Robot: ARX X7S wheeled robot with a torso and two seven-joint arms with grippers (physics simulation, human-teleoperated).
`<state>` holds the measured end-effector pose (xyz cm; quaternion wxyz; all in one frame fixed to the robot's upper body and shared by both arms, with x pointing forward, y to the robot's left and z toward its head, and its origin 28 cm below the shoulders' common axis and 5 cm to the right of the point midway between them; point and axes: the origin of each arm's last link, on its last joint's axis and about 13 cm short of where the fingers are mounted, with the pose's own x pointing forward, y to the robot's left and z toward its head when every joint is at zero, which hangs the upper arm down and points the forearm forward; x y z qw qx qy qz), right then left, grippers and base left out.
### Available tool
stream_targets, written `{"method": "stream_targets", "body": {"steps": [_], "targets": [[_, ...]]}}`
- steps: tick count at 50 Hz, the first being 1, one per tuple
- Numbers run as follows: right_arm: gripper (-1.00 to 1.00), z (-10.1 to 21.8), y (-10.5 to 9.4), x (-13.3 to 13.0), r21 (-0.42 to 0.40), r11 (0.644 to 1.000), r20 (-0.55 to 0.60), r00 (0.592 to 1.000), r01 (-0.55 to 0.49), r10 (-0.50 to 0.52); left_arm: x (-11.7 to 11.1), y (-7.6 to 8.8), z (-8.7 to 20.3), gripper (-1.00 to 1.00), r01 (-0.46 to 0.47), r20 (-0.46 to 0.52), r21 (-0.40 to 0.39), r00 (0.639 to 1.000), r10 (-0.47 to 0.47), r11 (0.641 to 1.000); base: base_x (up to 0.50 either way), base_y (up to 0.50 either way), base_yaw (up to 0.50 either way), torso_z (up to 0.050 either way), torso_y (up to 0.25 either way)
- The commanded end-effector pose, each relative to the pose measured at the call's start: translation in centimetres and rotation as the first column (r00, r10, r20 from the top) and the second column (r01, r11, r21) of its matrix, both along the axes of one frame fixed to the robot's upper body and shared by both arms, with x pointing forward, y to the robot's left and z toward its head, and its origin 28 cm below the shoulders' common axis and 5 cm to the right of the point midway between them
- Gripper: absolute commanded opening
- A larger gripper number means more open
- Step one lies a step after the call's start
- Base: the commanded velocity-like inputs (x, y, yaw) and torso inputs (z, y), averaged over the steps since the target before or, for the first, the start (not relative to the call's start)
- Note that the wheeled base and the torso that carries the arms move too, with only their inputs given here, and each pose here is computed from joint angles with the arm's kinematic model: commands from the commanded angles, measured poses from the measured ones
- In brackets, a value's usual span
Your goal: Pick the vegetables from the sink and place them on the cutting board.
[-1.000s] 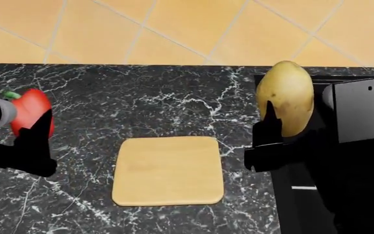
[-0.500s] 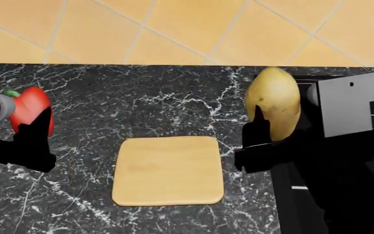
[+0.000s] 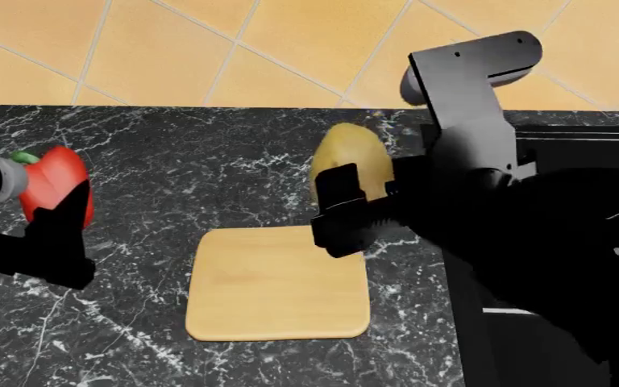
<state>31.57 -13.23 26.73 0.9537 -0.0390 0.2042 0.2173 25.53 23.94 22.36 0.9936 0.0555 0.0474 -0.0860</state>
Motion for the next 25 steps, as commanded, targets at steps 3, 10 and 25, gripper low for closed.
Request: {"method": "stream_targets", "body": {"steps": [3, 10, 25], "targets": [[-1.0, 1.3, 2.4, 2.1, -0.02, 0.993, -0.24, 0.965, -0.115, 0.107, -0.3, -0.3, 0.1, -1.0, 0.013, 0.006, -0.012, 1.0, -0.013, 1.0, 0.0, 0.0, 0.0, 0.0, 0.0], [-1.0, -0.4, 2.7, 4.0, -0.049, 0.992, -0.309, 0.947, -0.112, 0.092, -0.2, 0.1, 0.0, -1.0, 0.01, 0.005, -0.015, 1.0, -0.01, 1.0, 0.0, 0.0, 0.0, 0.0, 0.001], [-1.0, -2.5, 2.4, 6.6, -0.068, 0.996, -0.372, 0.928, -0.065, 0.035, 0.1, 0.3, -0.6, -1.0, 0.003, -0.004, -0.014, 1.0, -0.003, 1.0, 0.0, 0.0, 0.0, 0.0, 0.0]]}}
